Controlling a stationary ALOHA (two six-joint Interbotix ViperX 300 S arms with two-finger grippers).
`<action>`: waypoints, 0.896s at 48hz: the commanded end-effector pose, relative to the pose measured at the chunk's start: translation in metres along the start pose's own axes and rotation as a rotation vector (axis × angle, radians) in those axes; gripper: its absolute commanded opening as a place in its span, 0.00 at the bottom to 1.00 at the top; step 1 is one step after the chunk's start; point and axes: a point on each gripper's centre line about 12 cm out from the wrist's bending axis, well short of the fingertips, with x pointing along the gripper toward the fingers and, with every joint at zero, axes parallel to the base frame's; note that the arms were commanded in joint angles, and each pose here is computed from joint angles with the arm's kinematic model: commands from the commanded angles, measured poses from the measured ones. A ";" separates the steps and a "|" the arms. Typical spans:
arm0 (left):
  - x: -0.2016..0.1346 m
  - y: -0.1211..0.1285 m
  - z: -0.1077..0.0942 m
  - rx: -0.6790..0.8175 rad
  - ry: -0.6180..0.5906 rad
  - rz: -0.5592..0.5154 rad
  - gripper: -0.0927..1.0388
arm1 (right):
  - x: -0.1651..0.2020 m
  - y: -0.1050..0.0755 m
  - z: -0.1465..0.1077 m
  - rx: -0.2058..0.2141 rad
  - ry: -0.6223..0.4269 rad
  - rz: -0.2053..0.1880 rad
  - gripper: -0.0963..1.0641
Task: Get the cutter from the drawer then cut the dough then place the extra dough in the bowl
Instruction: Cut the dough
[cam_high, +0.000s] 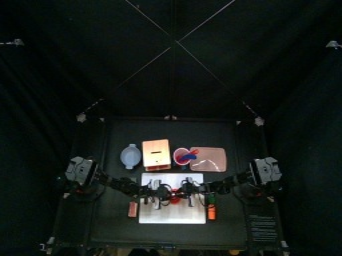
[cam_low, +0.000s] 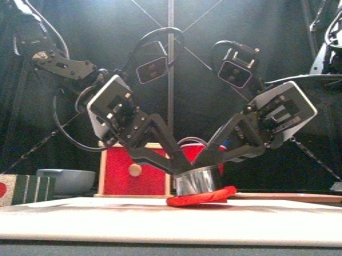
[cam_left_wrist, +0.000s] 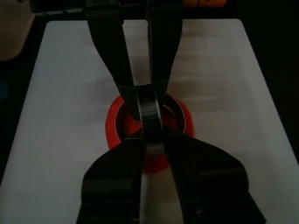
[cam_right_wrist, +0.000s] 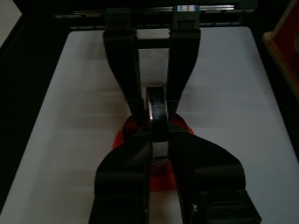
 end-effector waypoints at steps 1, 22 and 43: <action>-0.002 0.001 0.017 -0.005 -0.045 -0.001 0.87 | -0.002 0.004 0.018 0.006 -0.051 0.008 0.73; -0.029 0.013 0.018 -0.009 -0.056 0.011 0.88 | -0.010 0.006 0.026 0.025 0.015 0.010 0.74; -0.016 0.015 -0.009 0.005 -0.009 0.032 0.59 | -0.005 0.011 0.050 0.040 0.208 0.011 0.74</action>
